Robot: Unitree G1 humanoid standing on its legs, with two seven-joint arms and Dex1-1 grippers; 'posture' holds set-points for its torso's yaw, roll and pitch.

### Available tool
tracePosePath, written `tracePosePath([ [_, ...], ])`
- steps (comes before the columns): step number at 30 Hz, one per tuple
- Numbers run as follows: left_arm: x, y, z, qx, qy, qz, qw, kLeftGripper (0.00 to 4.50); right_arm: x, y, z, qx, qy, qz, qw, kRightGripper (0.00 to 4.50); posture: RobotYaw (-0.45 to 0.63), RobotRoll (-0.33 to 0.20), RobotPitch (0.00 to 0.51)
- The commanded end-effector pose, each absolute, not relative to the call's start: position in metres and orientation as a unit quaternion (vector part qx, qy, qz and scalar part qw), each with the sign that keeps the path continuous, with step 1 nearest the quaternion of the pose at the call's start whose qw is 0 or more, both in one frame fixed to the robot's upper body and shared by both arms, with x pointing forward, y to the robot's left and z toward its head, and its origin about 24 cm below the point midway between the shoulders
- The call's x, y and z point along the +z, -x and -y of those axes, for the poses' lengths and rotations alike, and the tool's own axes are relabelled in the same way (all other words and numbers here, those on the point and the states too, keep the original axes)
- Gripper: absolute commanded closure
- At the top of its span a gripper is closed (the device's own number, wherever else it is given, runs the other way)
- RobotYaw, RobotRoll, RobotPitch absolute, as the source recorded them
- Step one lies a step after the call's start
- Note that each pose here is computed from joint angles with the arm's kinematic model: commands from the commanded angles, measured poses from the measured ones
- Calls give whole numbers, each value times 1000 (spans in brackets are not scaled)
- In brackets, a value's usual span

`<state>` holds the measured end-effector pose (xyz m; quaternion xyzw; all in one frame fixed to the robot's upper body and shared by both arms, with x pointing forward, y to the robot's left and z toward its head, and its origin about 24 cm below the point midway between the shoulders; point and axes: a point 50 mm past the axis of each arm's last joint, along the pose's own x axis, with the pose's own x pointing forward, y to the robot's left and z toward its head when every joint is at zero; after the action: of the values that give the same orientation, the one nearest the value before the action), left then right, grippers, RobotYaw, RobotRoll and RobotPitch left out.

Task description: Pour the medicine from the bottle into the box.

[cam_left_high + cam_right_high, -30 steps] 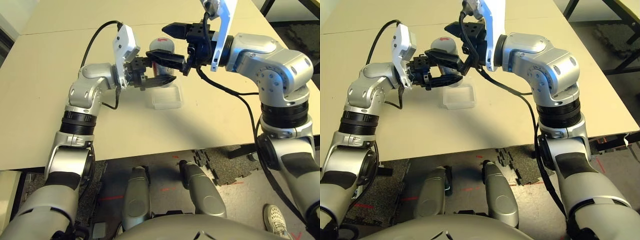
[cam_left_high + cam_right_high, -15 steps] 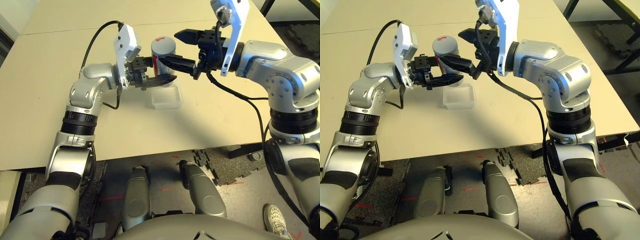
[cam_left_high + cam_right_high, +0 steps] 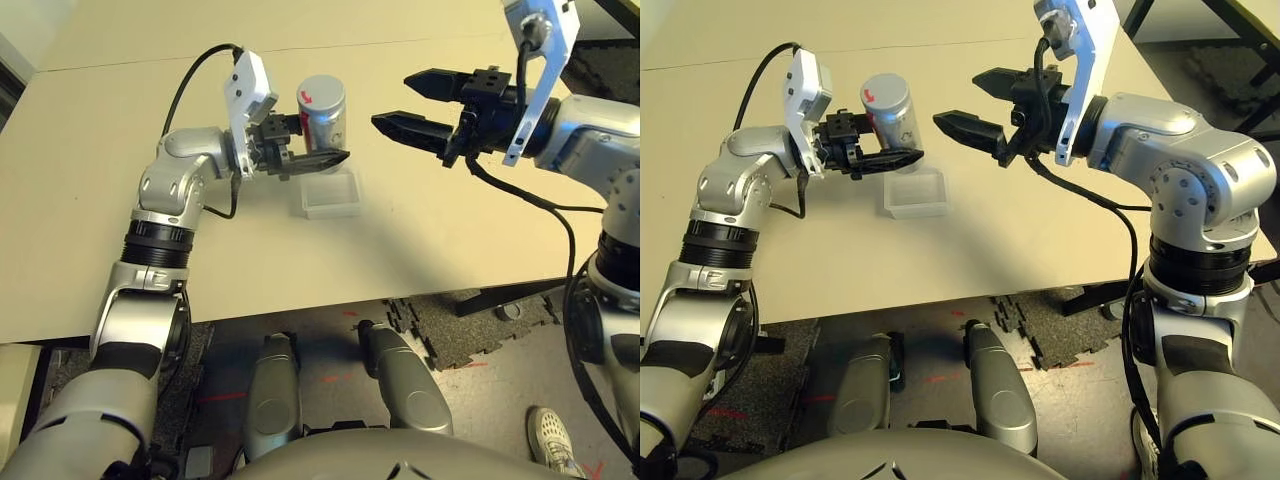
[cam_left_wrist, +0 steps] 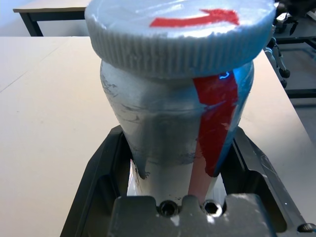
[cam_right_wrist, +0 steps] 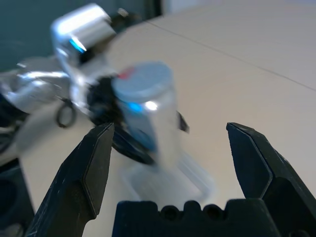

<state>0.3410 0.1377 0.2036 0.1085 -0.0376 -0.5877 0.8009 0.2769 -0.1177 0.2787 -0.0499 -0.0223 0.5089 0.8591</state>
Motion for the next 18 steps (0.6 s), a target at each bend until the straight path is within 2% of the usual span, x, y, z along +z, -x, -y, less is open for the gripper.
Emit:
tracePosePath([
  [1,207,-342,-135,-595,-117,41,794,1727,282,-279,104,518,69,31,852,0,-43,0,186],
  [6,208,-342,-132,-599,-118,42,791,1727,282,-291,87,527,101,38,843,0,-33,0,185],
  [18,207,-338,-131,-598,-115,42,792,1727,280,-303,68,545,133,45,826,0,-4,0,197],
])
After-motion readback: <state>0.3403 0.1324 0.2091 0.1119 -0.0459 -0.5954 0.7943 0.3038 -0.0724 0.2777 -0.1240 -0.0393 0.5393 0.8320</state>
